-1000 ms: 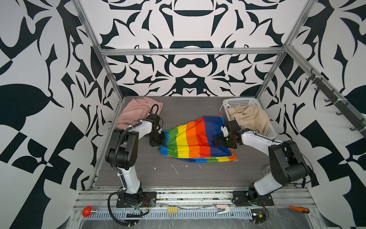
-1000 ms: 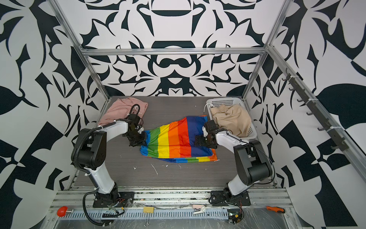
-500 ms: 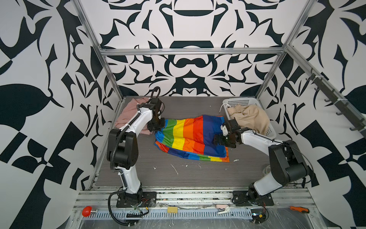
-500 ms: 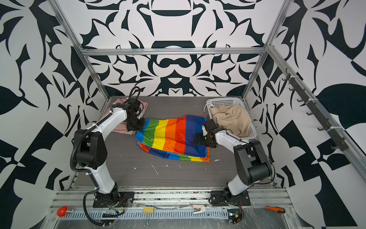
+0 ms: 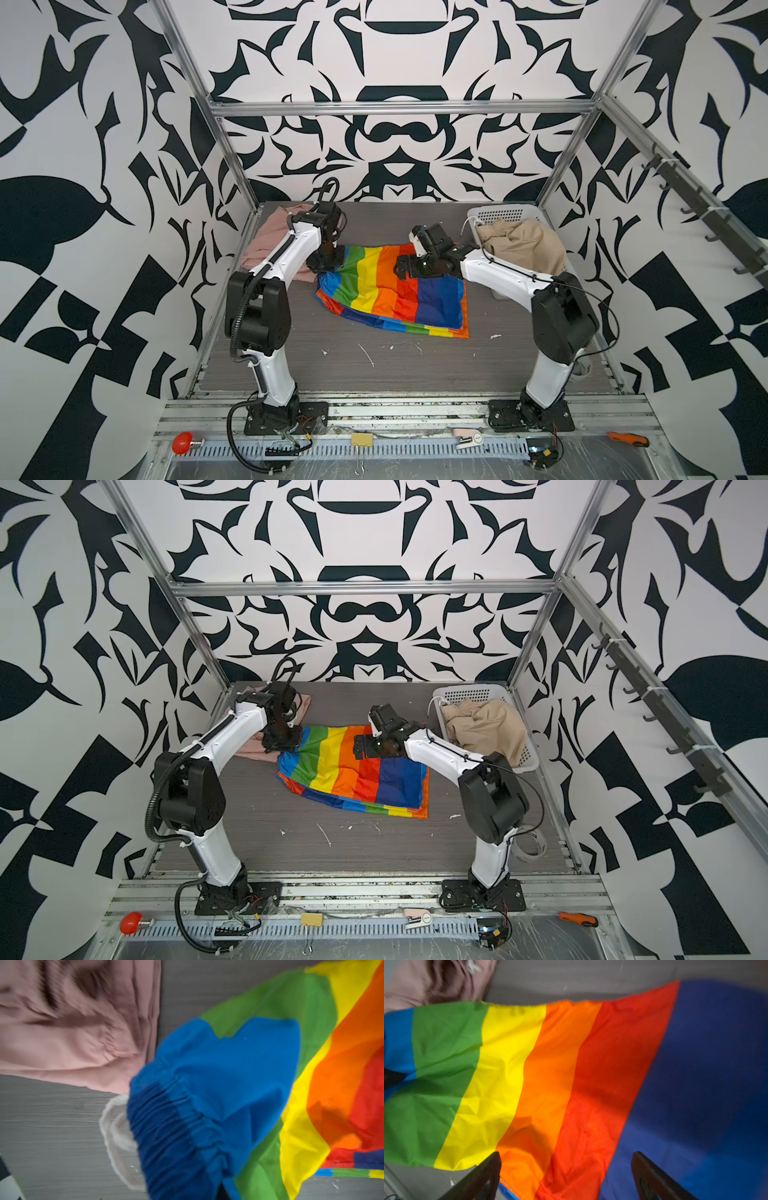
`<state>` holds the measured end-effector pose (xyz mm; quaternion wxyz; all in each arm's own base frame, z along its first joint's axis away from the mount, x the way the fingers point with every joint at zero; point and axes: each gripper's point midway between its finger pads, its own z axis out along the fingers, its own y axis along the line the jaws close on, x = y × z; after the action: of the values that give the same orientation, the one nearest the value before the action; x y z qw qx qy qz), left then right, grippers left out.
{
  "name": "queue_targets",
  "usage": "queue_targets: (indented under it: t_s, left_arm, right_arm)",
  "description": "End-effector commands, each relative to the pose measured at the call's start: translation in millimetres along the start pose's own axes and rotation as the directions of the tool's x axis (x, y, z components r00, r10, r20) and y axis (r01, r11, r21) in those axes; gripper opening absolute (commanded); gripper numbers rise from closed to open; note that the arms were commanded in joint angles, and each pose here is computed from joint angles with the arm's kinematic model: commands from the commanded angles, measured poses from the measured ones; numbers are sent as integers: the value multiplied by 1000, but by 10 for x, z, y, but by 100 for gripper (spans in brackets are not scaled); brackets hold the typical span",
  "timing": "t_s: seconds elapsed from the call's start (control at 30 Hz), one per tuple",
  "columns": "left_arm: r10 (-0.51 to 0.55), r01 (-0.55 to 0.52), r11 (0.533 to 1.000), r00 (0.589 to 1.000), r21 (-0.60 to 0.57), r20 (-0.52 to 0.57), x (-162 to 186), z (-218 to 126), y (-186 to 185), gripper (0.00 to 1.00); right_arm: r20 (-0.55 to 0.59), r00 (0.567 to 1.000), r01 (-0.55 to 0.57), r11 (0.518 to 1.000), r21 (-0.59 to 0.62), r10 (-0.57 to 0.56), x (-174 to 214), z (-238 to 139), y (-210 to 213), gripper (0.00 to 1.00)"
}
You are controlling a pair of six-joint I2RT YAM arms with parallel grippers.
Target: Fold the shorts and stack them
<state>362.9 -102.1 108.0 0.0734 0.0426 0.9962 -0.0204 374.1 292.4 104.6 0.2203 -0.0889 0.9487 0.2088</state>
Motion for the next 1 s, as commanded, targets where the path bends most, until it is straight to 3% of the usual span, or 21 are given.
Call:
queue_targets:
  t_s: [0.0, 0.17, 0.33, 0.47, 0.57, 0.77, 0.87, 0.97]
  left_arm:
    - [-31, 37, 996, 997, 78, -70, 212, 143, -55, 2]
    - [-156, 169, 975, 983, 147, -97, 341, 329, 72, 31]
    - [-330, 340, 900, 940, 274, -82, 381, 288, 242, 59]
    - [-400, 409, 846, 911, 342, -98, 475, 297, 286, 75]
    - [-409, 427, 833, 903, 353, -130, 581, 380, 250, 81]
    - [-410, 463, 809, 886, 363, -217, 758, 626, 166, 81]
    - [-399, 460, 840, 883, 288, -247, 871, 718, 232, 80]
    - [-340, 384, 913, 905, 142, -257, 960, 778, 307, 78]
  right_arm:
    - [-14, 1000, -14, 999, 30, 14, 3, 0, -24, 100]
    - [-37, 999, -7, 999, 36, 9, 128, 7, -79, 99]
    - [-50, 999, 18, 999, 38, -16, 267, -44, -137, 99]
    - [-70, 997, 44, 997, 57, -40, 411, -84, -239, 100]
    - [-85, 996, 39, 997, 61, -34, 495, -84, -337, 99]
    - [-96, 995, -15, 999, 36, 18, 594, -74, -500, 100]
    - [-87, 996, -26, 999, 35, 29, 594, -101, -555, 100]
    - [-80, 996, -42, 999, 32, 44, 594, -110, -603, 99]
